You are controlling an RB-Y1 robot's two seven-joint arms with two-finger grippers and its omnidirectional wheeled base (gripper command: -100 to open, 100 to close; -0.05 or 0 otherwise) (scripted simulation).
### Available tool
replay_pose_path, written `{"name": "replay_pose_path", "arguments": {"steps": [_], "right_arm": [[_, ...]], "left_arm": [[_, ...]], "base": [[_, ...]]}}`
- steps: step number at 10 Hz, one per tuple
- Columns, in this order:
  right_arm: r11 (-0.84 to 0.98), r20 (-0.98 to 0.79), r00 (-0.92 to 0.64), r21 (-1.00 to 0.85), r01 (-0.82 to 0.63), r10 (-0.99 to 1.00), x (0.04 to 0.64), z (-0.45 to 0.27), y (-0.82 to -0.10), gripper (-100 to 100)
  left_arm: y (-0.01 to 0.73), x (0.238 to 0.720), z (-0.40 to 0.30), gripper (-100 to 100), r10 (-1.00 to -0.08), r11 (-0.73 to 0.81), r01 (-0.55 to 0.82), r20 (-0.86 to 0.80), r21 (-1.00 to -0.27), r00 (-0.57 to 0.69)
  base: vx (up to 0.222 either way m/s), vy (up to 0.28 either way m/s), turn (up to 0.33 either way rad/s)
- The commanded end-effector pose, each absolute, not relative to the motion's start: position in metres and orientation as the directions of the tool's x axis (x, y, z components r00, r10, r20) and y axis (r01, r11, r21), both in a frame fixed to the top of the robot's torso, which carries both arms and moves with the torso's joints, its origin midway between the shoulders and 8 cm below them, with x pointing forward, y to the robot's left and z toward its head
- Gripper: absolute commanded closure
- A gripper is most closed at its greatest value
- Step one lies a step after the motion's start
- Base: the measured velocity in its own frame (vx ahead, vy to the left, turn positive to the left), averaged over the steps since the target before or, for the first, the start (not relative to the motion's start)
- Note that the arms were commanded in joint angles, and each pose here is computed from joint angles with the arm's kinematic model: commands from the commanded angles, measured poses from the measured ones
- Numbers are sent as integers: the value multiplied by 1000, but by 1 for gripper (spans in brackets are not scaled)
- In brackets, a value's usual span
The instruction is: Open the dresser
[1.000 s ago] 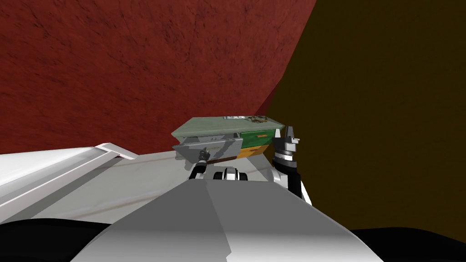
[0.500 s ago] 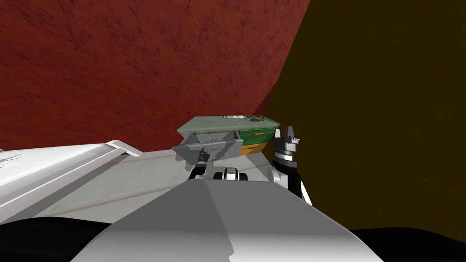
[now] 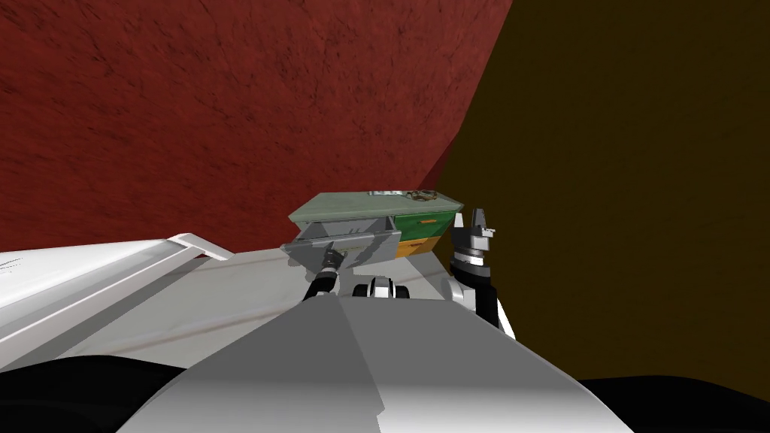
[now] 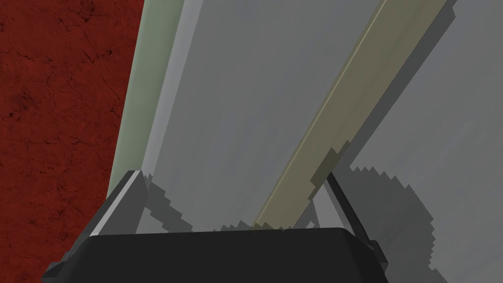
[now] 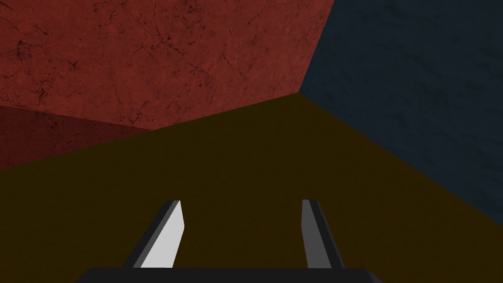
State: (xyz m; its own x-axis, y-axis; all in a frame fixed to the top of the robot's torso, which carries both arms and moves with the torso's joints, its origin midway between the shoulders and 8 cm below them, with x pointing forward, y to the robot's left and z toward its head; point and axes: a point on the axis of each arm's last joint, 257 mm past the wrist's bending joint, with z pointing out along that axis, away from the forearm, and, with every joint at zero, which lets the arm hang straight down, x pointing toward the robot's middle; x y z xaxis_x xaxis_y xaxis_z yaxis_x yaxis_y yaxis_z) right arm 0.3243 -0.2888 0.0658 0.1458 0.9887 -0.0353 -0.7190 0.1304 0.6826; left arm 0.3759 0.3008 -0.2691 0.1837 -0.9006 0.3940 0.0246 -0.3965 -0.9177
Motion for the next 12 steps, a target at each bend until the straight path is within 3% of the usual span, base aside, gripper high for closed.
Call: {"name": "replay_pose_path", "arguments": {"steps": [1,6,7,12], "right_arm": [[130,-35,146,683,-719,989,324,66,-289,0],[130,-35,146,683,-719,989,324,66,-289,0],[130,-35,146,683,-719,989,324,66,-289,0],[130,-35,146,683,-719,989,324,66,-289,0]], "left_arm": [[303,370,-256,-100,-899,-398,26,396,-917,186],[306,360,-258,-100,-900,-396,-4,387,-918,202],[306,359,-261,0,-899,-396,-9,386,-918,204],[307,356,-269,0,-897,-400,-27,385,-916,215]], "base": [[17,-10,-13],[14,-6,-8],[5,-4,1],[0,0,0]]}}
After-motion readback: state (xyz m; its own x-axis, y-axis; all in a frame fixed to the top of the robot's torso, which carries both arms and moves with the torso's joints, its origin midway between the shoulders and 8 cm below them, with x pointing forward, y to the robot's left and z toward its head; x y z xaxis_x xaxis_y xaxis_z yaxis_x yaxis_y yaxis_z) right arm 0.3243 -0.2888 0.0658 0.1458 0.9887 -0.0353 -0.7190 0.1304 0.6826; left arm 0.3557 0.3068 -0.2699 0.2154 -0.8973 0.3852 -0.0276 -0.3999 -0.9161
